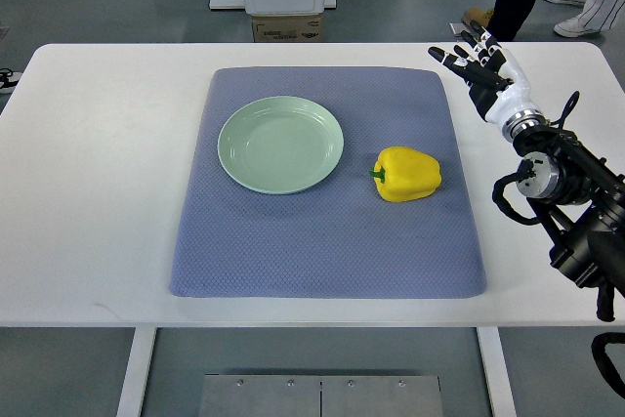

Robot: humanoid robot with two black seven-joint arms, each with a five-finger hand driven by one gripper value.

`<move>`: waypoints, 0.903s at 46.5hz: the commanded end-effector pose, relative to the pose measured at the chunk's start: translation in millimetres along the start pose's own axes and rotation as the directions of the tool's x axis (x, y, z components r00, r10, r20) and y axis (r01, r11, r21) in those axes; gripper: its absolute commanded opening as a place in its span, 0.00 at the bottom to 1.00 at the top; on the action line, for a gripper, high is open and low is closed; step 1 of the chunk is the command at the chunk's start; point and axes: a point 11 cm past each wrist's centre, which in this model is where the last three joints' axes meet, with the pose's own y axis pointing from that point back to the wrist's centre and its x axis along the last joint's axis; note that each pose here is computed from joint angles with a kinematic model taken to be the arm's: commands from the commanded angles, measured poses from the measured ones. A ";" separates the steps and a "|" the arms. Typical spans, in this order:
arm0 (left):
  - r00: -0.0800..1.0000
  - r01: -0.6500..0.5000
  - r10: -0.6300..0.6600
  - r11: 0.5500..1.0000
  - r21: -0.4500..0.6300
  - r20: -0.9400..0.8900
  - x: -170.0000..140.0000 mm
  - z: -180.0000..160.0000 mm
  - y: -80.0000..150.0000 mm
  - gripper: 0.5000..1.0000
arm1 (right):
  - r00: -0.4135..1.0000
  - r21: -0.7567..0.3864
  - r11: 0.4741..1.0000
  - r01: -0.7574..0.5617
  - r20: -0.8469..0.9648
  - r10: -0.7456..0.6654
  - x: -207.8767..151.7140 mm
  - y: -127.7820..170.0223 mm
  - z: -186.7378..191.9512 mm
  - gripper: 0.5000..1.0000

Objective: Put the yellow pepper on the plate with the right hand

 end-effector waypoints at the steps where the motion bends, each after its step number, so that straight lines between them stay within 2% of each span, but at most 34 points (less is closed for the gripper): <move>1: 1.000 0.000 0.000 1.000 -0.001 -0.001 -0.1 0.1 0.0 1.00 | 1.000 0.001 1.000 -0.001 -0.001 0.001 0.7 0.0 -0.5 1.00; 42: 1.000 0.000 0.000 1.000 0.001 0.001 -0.1 0.0 0.0 1.00 | 1.000 0.004 1.000 0.010 -0.007 -0.010 -3.4 -2.3 -4.4 1.00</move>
